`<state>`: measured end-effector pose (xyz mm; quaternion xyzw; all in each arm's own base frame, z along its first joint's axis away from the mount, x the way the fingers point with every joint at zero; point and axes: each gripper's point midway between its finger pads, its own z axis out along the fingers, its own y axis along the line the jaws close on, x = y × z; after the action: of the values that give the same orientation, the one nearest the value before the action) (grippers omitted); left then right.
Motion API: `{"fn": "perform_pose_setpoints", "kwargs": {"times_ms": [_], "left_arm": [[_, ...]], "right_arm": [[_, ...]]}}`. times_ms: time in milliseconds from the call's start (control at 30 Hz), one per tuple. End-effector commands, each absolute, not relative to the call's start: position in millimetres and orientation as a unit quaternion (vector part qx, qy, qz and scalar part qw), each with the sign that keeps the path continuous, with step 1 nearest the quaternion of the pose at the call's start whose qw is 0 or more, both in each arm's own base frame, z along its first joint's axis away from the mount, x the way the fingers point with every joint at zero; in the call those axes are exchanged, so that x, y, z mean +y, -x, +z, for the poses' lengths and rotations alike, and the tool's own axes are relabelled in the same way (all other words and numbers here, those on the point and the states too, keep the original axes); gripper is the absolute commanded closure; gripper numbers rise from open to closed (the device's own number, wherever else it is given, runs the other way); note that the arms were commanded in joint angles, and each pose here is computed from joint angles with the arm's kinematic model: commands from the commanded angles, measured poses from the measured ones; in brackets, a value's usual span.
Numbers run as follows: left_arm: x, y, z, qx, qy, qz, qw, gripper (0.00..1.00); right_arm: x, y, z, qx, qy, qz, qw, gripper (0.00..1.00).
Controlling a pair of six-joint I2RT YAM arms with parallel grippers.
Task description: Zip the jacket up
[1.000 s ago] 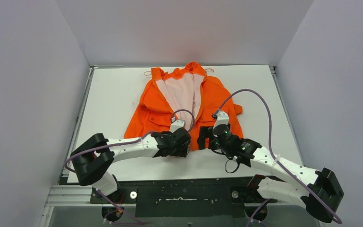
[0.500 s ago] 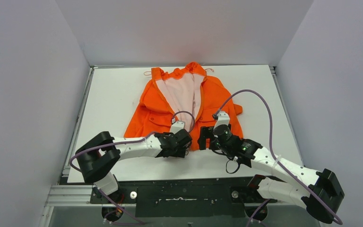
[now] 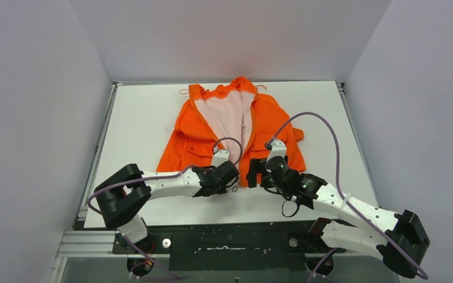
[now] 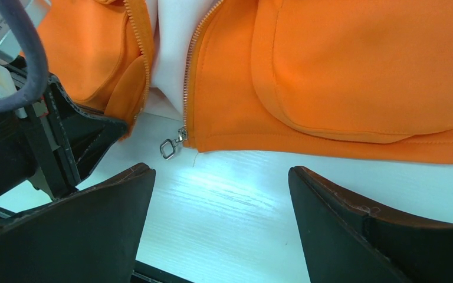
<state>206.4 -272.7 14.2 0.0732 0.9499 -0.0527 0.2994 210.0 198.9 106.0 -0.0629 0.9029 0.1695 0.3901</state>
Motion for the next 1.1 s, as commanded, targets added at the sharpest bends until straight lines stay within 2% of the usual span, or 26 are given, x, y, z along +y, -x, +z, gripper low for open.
{"fn": "perform_pose_setpoints", "kwargs": {"times_ms": [0, 300, 667, 1067], "left_arm": [[-263, -183, -16, 0.964, -0.077, -0.054, 0.248, 1.00], [-276, -190, 30, 0.950, -0.070, -0.111, 0.283, 1.00], [-262, -208, 95, 0.927, -0.044, -0.163, 0.336, 1.00], [-237, -213, 102, 0.922, -0.020, -0.180, 0.341, 1.00]], "right_arm": [[199, -214, 111, 0.895, 0.046, 0.173, 0.408, 0.13], [201, -218, 99, 0.901, 0.049, 0.159, 0.402, 0.14], [219, -237, 78, 0.911, 0.071, 0.131, 0.385, 0.18], [230, -250, 49, 0.922, 0.090, 0.105, 0.361, 0.26]]}}
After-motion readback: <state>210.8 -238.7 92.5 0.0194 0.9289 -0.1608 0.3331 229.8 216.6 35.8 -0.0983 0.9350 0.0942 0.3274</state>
